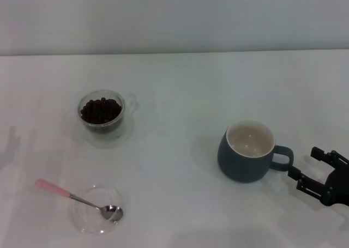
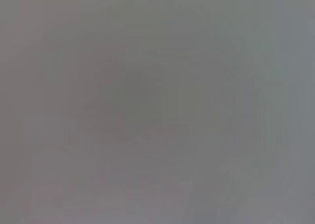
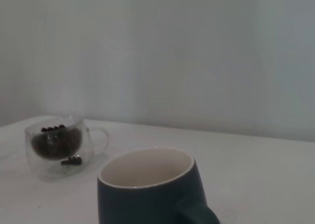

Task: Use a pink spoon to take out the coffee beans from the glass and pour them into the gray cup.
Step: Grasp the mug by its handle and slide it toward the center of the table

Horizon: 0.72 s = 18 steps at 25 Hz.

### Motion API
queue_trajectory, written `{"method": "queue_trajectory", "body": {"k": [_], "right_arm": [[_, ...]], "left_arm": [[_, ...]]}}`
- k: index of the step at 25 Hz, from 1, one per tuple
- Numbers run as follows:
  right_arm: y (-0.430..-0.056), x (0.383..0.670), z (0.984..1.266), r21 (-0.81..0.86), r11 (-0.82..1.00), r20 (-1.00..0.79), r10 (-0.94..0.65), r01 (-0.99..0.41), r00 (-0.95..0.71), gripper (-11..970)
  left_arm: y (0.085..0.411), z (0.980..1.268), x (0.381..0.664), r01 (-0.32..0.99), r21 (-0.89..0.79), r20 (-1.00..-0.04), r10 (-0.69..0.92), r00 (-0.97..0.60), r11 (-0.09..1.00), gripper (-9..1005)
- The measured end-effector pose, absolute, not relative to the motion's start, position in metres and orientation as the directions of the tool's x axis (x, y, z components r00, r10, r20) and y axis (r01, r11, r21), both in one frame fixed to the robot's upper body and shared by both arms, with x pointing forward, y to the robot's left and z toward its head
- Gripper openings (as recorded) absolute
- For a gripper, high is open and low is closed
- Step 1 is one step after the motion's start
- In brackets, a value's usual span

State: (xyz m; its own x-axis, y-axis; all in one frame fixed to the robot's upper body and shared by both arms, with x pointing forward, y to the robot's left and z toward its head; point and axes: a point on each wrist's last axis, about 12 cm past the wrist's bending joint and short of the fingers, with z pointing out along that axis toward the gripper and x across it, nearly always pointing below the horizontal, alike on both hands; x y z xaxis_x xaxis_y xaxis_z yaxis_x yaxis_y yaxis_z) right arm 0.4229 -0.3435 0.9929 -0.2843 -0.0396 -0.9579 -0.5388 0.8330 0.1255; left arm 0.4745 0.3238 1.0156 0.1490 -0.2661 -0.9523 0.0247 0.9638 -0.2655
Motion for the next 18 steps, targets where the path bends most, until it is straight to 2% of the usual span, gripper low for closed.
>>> {"method": "queue_trajectory", "body": {"k": [18], "right_arm": [[-0.337, 0.445, 0.99, 0.117, 0.842, -0.947, -0.066, -0.527, -0.316, 839]], "left_arm": [[0.326, 1.017, 0.475, 0.027, -0.259, -0.952, -0.26, 0.161, 0.965, 870]]}}
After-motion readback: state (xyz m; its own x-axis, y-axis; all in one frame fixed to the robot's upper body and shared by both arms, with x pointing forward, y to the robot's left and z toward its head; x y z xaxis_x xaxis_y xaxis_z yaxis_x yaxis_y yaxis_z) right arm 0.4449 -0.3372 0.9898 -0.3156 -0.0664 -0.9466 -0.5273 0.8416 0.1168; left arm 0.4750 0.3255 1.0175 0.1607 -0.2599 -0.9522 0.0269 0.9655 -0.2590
